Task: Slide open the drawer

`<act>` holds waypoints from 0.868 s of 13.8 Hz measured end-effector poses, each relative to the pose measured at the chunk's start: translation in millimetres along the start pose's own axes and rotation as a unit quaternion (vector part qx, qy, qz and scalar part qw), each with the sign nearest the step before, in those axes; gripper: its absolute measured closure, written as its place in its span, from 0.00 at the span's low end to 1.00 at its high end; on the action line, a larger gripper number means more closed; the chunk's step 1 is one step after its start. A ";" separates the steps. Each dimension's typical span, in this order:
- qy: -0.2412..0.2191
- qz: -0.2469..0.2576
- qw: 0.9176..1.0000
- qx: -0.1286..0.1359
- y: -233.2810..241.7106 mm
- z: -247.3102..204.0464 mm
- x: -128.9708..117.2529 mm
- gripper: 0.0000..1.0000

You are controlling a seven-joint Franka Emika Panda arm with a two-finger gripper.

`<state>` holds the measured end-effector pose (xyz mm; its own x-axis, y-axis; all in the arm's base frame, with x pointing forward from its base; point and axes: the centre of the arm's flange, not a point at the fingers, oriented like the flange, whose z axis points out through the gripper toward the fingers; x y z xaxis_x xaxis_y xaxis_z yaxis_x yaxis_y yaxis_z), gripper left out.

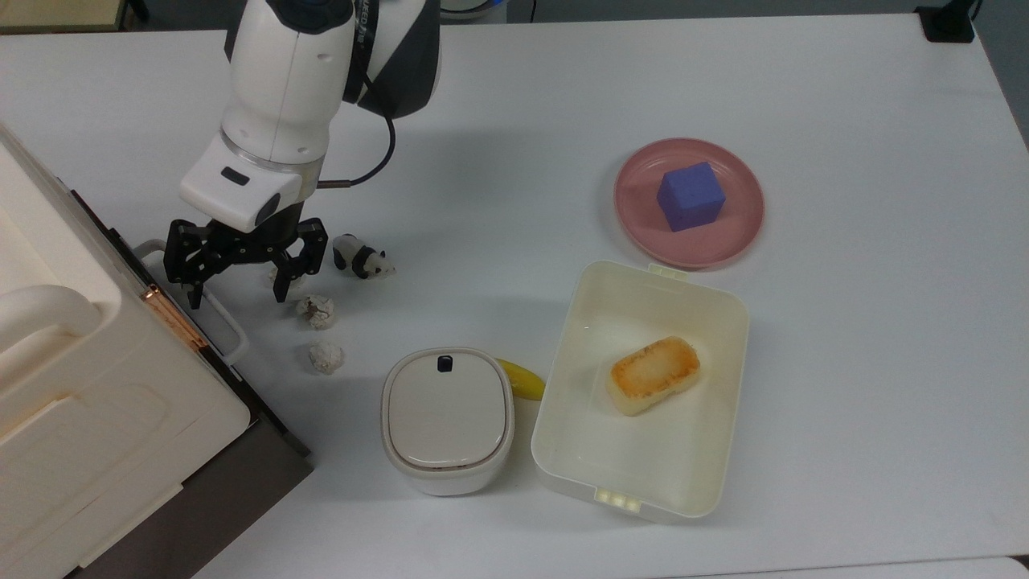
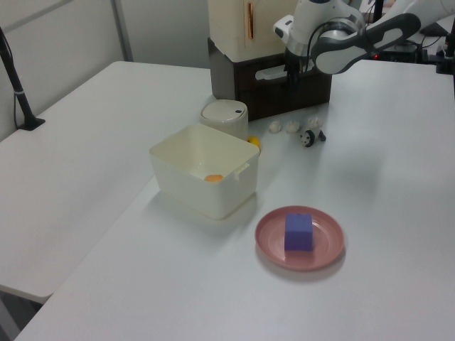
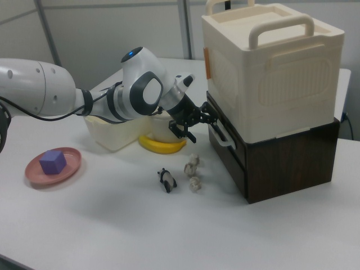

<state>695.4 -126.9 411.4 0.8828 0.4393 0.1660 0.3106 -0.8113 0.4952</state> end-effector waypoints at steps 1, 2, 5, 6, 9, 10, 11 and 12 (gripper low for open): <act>0.000 0.000 1.000 0.000 0.4 0.3 -0.4 0.11; 0.000 -0.001 1.000 0.000 0.8 0.2 -0.5 0.12; 0.002 -0.015 1.000 -0.005 6.9 -2.9 -1.3 0.45; 0.003 -0.017 1.000 -0.004 3.2 -3.7 0.7 0.63; -0.018 -0.023 0.999 0.012 -8.3 -9.4 2.8 0.78; -0.030 -0.023 0.999 0.021 -13.0 -15.0 3.3 0.78; -0.044 -0.023 0.998 0.038 -19.9 -24.9 3.8 0.78; -0.053 -0.023 0.997 0.048 -23.9 -31.3 3.7 0.78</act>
<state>680.2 -93.8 426.9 0.8973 0.4383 0.0518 0.3799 -0.8268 0.4149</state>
